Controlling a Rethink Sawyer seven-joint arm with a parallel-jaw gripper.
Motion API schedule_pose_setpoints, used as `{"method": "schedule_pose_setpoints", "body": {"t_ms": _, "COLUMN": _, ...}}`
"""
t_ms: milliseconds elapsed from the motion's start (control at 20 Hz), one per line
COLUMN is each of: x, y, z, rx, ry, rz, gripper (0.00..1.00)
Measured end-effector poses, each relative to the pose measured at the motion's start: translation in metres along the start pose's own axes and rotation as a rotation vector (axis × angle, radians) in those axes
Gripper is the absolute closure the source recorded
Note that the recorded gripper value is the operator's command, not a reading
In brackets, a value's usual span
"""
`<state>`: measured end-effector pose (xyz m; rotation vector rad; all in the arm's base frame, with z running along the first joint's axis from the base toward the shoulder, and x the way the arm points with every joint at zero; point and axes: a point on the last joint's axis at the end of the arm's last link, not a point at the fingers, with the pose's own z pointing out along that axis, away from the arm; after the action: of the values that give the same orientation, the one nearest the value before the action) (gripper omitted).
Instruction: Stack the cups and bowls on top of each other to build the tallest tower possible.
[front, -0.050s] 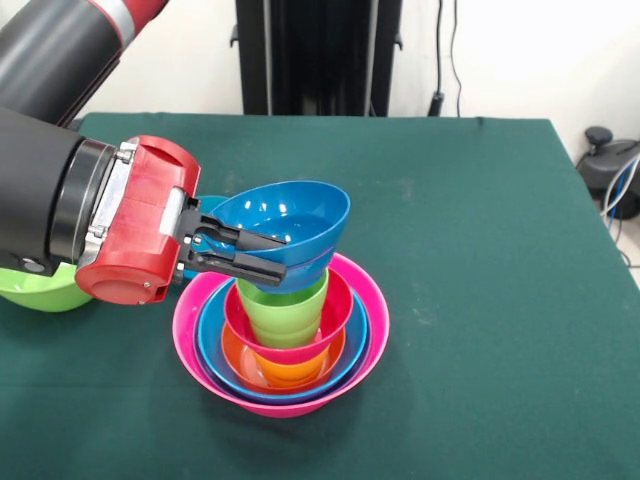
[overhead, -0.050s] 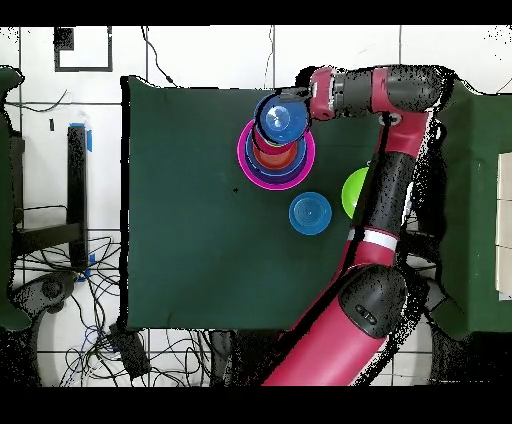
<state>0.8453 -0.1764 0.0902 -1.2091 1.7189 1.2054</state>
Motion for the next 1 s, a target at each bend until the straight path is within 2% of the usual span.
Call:
{"method": "schedule_pose_setpoints", "body": {"t_ms": 600, "x": -0.003, "y": -0.003, "z": 0.005, "rx": 0.005, "ry": -0.015, "rz": -0.011, "gripper": 1.00}}
{"method": "schedule_pose_setpoints", "body": {"t_ms": 1000, "x": 0.011, "y": -0.004, "z": 0.013, "rx": 0.004, "ry": -0.038, "rz": 0.004, "gripper": 1.00}}
